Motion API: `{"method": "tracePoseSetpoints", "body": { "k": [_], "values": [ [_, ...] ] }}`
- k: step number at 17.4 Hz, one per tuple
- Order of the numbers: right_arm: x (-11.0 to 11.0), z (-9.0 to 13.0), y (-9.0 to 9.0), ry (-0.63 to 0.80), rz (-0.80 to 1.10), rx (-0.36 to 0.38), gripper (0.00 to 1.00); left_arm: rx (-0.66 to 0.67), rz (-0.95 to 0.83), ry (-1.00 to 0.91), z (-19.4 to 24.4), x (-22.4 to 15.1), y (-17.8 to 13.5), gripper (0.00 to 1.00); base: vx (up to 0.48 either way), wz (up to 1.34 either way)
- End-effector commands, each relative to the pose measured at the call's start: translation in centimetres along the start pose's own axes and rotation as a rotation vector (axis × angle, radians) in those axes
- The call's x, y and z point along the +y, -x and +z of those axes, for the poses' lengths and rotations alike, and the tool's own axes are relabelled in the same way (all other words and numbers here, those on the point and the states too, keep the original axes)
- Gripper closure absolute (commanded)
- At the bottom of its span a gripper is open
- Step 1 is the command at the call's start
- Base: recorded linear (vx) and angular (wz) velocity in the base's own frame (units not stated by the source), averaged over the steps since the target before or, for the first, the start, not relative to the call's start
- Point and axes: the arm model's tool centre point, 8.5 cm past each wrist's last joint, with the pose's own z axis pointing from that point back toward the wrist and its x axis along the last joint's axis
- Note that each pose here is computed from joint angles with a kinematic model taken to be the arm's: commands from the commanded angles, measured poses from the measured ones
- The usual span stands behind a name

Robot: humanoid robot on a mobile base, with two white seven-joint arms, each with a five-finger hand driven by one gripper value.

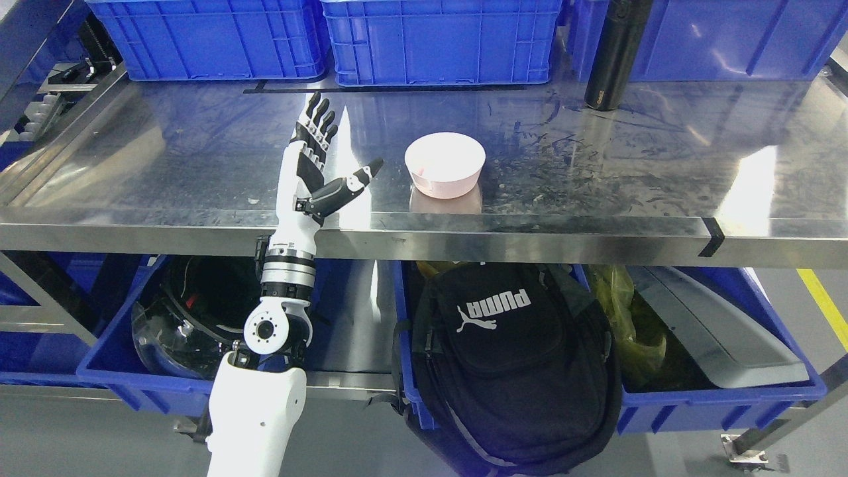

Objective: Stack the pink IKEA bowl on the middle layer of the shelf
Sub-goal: 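Reach the left hand toward the pink bowl on the steel shelf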

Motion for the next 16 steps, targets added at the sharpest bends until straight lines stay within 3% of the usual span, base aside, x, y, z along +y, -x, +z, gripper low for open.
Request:
{"method": "tracePoseSetpoints", "body": {
  "k": [1, 5, 9, 11, 13, 16],
  "values": [
    [-1.0, 0.0, 1.0, 0.016, 0.002, 0.008, 0.00, 0.010, -0.010, 0.126, 0.0, -1.1, 0.3, 0.00, 0.000, 0.00],
    [-1.0, 0.0, 1.0, 0.016, 0.002, 0.008, 0.00, -0.015, -0.062, 0.161, -1.2, 0.8, -0.7, 0.00, 0.000, 0.00],
    [-1.0, 0.0, 1.0, 0.016, 0.002, 0.008, 0.00, -0.099, -0.415, 0.282, -5.6, 6.2, -6.4, 0.00, 0.000, 0.00],
    [-1.0, 0.0, 1.0, 0.016, 0.002, 0.008, 0.00, -0.103, -0.655, 0.430, -7.6, 5.0, -8.1, 0.00, 0.000, 0.00],
    [-1.0, 0.0, 1.0, 0.016, 0.002, 0.008, 0.00, -0.031, -0.870, 0.668, -8.1, 1.5, -7.1, 0.00, 0.000, 0.00],
    [-1.0, 0.0, 1.0, 0.016, 0.002, 0.008, 0.00, 0.053, -1.069, 0.819, -7.8, 0.4, -6.1, 0.04, 0.000, 0.00]
  ]
}}
